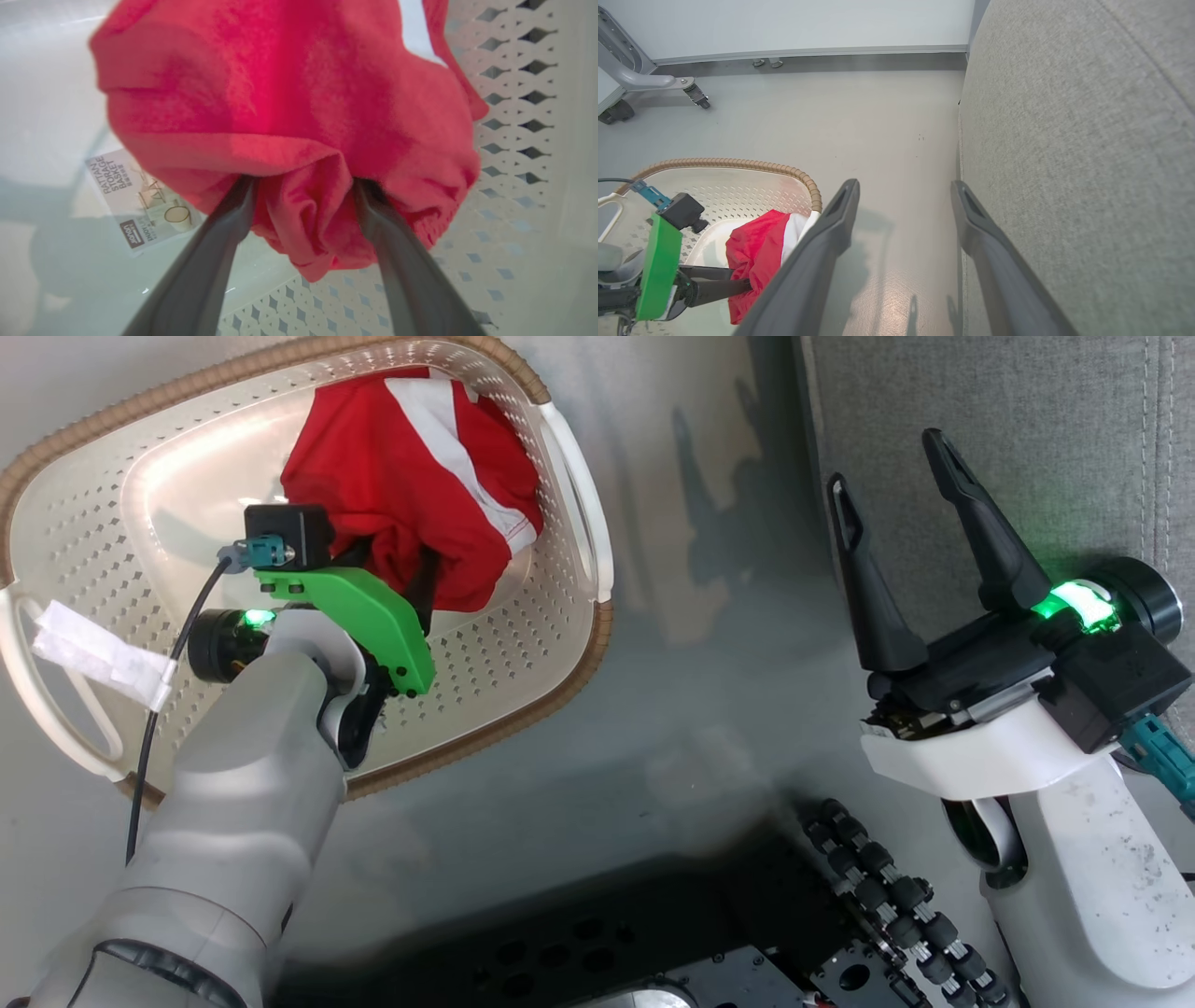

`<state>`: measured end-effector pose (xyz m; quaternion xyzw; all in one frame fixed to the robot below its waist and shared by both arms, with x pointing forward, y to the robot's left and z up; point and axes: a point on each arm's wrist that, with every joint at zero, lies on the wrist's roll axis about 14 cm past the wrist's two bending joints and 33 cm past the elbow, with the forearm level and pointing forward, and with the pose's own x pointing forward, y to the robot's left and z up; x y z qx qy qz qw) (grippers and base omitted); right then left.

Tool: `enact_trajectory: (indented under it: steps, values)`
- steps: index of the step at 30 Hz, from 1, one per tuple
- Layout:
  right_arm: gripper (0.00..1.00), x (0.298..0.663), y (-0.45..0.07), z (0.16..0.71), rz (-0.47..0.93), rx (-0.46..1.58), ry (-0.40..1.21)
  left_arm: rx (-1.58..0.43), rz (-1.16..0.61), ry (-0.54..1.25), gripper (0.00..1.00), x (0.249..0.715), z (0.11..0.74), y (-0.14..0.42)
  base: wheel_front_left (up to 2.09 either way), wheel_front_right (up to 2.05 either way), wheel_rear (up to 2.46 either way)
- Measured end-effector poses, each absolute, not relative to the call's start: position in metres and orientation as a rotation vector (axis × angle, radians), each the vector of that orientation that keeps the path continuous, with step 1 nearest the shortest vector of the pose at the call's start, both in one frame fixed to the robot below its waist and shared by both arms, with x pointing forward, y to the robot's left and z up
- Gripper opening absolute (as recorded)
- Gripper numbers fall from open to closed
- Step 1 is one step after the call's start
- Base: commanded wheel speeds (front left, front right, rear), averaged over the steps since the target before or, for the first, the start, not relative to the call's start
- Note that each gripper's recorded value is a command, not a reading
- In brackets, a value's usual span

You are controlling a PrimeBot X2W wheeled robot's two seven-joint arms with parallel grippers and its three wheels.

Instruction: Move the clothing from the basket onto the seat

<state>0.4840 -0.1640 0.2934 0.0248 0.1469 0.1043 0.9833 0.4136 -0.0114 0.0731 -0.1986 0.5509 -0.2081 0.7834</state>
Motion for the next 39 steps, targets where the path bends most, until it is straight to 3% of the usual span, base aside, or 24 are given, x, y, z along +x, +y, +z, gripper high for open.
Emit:
enact_trajectory:
  steps: [17,18,20,21,26,39]
  values:
    - [1.00,0.481,-0.164,0.294,0.232,0.032,0.302,-0.435,-0.460,1.195,1.00,0.410,0.067,-0.025,0.00,0.00,0.00]
    - [1.00,0.481,-0.165,0.293,0.231,0.030,0.303,-0.436,-0.463,1.195,0.77,0.410,0.066,-0.026,0.00,0.00,0.00]
    - [1.00,0.481,-0.166,0.293,0.230,0.028,0.304,-0.441,-0.472,1.194,0.15,0.411,0.066,-0.029,0.00,0.00,0.00]
    - [1.00,0.481,-0.165,0.292,0.231,0.029,0.304,-0.446,-0.478,1.198,0.00,0.410,0.067,-0.032,0.00,0.00,0.00]
    - [1.00,0.482,-0.162,0.291,0.237,0.036,0.302,-0.434,-0.515,1.215,0.00,0.405,0.067,-0.035,0.00,0.00,0.00]
    - [1.00,0.494,-0.152,0.317,0.247,0.072,0.234,-0.385,-0.596,1.032,0.00,0.428,0.105,-0.038,0.00,0.00,0.00]
